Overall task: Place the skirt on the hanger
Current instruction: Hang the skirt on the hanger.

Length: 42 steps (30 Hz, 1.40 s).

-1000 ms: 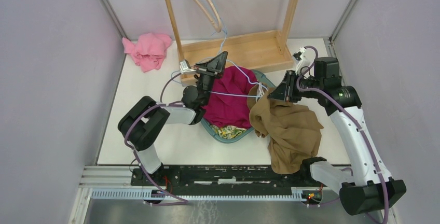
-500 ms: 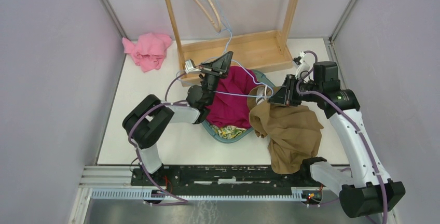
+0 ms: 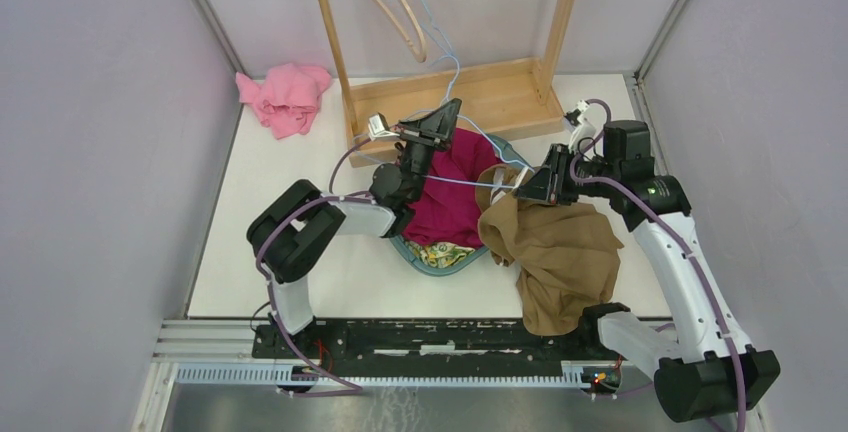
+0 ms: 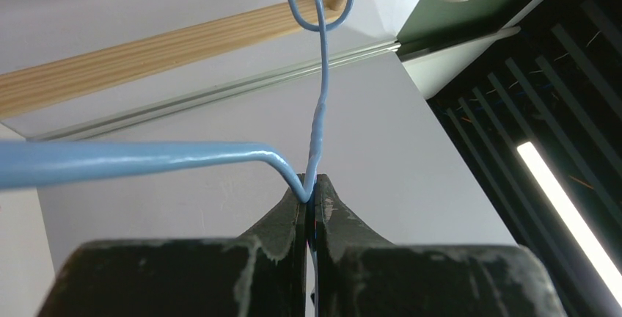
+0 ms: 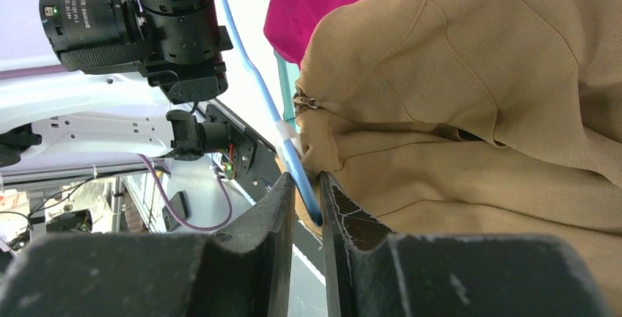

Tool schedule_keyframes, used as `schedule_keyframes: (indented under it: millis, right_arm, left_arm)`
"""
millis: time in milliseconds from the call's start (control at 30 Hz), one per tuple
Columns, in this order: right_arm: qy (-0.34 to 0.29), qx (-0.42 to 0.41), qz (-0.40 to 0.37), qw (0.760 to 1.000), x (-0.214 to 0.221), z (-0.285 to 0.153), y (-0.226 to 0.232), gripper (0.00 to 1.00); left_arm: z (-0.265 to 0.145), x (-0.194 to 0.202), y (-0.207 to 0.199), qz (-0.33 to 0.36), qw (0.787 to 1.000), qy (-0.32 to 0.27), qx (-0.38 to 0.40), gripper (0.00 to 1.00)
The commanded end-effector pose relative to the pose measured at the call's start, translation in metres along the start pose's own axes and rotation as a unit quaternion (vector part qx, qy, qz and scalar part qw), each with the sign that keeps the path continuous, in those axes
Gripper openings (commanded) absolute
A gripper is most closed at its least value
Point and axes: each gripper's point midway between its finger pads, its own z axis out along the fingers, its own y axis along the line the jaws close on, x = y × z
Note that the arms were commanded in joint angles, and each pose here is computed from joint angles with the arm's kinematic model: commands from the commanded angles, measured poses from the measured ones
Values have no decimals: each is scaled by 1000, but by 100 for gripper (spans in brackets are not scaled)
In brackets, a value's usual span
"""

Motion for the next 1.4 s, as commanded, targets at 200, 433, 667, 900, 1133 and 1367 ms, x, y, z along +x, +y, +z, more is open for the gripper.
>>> schedule_keyframes:
  millis: [200,433,667,900,1133,1367]
  right_arm:
    - [-51,24,-51,997,-14,-26,14,32]
    - [-75,75,-73,992,-19,-41,6,27]
    - [-78,80,-73,991,-21,-39,3,24]
    - [-83,76,-74,991,-27,-37,5,24]
    - [-76,64,-73,992,-30,-33,8,24]
    - [-76,54,-74,993,-35,-31,12,28]
  left_arm:
    - [-2,9,-61,-44,993,11,111,9]
    - [-5,23,-61,-44,992,34,113,9]
    - [-9,35,-59,-47,991,51,112,9]
    - [-13,46,-57,-48,990,71,112,9]
    - [-14,56,-54,-54,988,88,112,10]
    - [-15,69,-51,-61,986,106,114,10]
